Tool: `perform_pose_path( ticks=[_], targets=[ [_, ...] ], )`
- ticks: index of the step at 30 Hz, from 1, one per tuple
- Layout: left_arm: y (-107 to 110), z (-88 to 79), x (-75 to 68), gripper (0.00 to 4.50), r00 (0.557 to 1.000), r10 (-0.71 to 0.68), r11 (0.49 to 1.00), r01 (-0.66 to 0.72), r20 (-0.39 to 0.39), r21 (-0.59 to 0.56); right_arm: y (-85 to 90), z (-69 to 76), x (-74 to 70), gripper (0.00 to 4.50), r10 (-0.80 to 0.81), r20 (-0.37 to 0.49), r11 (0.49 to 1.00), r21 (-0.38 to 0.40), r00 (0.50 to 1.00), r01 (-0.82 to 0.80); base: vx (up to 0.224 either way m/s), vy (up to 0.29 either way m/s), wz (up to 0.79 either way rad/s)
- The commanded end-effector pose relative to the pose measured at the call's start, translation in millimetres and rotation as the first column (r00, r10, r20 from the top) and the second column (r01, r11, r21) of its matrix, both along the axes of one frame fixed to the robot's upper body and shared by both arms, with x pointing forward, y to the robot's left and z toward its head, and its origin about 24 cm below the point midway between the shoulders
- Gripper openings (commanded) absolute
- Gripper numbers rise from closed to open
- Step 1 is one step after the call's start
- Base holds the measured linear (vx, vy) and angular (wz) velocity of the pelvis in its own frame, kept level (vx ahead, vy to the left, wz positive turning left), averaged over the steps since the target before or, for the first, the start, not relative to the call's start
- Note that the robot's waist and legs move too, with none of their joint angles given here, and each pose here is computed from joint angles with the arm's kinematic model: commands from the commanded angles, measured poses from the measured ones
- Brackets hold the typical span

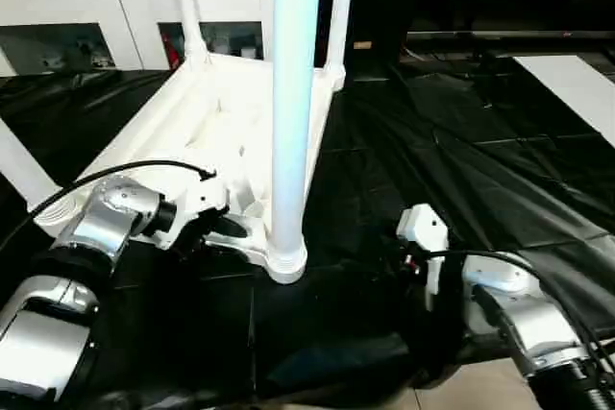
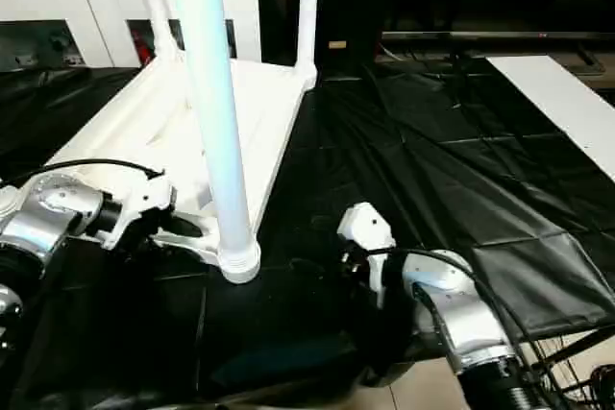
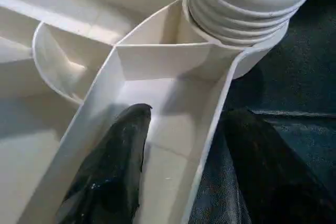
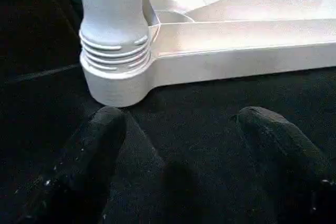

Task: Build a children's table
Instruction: Rotate table base

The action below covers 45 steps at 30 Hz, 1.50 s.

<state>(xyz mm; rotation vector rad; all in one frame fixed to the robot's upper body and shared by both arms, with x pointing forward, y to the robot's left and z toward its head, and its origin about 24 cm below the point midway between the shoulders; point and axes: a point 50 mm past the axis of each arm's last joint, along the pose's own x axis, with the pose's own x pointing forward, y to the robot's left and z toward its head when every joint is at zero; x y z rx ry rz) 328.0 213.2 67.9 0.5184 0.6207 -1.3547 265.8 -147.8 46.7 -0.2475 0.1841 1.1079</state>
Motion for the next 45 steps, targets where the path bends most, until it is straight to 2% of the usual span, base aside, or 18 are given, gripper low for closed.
perform_pose_path(
  ticks=[1,4,5,9,11,19,21,25,26,28,30,31,33,34,37,39,41,45],
  targets=[
    [-1,3.8,2.6,2.28,1.000,-0.029,0.999,0.028,0.011,0.034,1.1,4.9,-3.1,3.79,0.033,0.002,0.999,0.013,0.999,-0.033,0.000,0.000,0.00],
    [0,2.3,1.8,2.08,0.999,-0.038,0.998,0.038,-0.001,0.052,2.2,4.8,-7.0,3.79,0.062,-0.008,0.998,0.017,0.998,-0.062,0.000,0.000,0.00],
    [1,1.1,1.2,1.86,0.999,-0.045,0.997,0.046,-0.013,0.067,3.1,5.1,-9.7,3.79,0.081,-0.019,0.996,0.026,0.997,-0.081,0.000,0.000,0.00],
    [2,-0.5,0.3,1.73,0.997,-0.063,0.993,0.066,-0.036,0.099,2.8,4.0,-12.6,3.79,0.101,-0.024,0.995,0.021,0.995,-0.101,0.000,0.000,0.00],
    [4,-1.2,0.0,1.49,0.996,-0.074,0.990,0.079,-0.045,0.121,1.9,3.6,-12.6,3.79,0.099,-0.024,0.995,0.016,0.995,-0.098,0.000,0.000,0.00],
    [3,1.9,1.9,0.95,0.997,-0.078,0.991,0.080,-0.027,0.105,1.8,4.4,-16.2,3.79,0.099,-0.029,0.995,0.023,0.995,-0.099,0.000,0.000,0.00],
    [3,2.6,1.7,0.81,0.997,-0.079,0.992,0.081,-0.025,0.092,2.1,3.9,-17.2,3.79,0.102,-0.031,0.995,0.023,0.994,-0.101,0.000,0.000,0.00],
    [-1,4.1,-0.3,0.56,0.997,-0.066,0.998,0.065,-0.037,-0.016,4.2,3.5,-16.8,3.79,0.101,-0.027,0.995,0.026,0.994,-0.100,0.000,0.000,0.00],
    [-5,4.4,-1.9,0.48,0.998,-0.049,0.995,0.044,-0.047,-0.089,4.1,4.9,-13.4,3.79,0.065,-0.009,0.997,0.035,0.998,-0.065,0.000,0.000,0.00],
    [-7,2.9,-4.3,0.30,0.997,-0.042,0.992,0.034,-0.061,-0.123,3.5,6.1,-10.3,3.79,0.029,0.005,0.999,0.041,1.000,-0.029,0.000,0.000,0.00],
    [-10,-4.7,-10.2,0.21,0.995,-0.038,0.992,0.027,-0.087,-0.127,1.2,6.5,-5.9,3.79,-0.021,0.018,0.999,0.042,1.000,0.021,0.000,0.000,0.00],
    [-15,-18.6,-22.4,0.21,0.989,-0.026,0.990,0.006,-0.143,-0.143,-4.5,6.9,3.6,3.79,-0.131,0.054,0.991,0.035,0.990,0.129,0.000,0.000,0.00],
    [-17,-23.7,-25.7,0.12,0.989,-0.005,0.988,-0.017,-0.147,-0.153,-6.2,7.8,6.5,3.79,-0.165,0.063,0.986,0.045,0.984,0.162,0.000,0.000,0.00],
    [-24,-32.2,-29.3,0.03,0.987,0.067,0.975,-0.095,-0.143,-0.201,-9.6,10.1,10.7,3.79,-0.216,0.072,0.975,0.065,0.974,0.211,0.000,0.000,0.00],
    [-33,-41.2,-33.4,0.00,0.973,0.188,0.953,-0.214,-0.134,-0.216,-12.9,12.4,13.3,3.79,-0.252,0.067,0.966,0.082,0.965,0.246,0.000,0.000,0.00],
    [-37,-41.8,-35.1,0.00,0.972,0.202,0.950,-0.223,-0.118,-0.217,-13.6,12.5,13.4,3.79,-0.255,0.071,0.965,0.077,0.964,0.249,0.000,0.000,0.00],
    [-46,-46.4,-43.2,0.00,0.976,0.208,0.963,-0.215,-0.058,-0.163,-15.0,11.8,13.0,3.79,-0.252,0.077,0.967,0.060,0.965,0.248,0.000,0.000,0.00],
    [-52,-50.5,-48.1,0.00,0.964,0.265,0.956,-0.266,-0.028,-0.122,-13.0,12.4,14.4,3.79,-0.227,0.078,0.973,0.060,0.971,0.223,0.000,0.000,0.00]
  ],
)
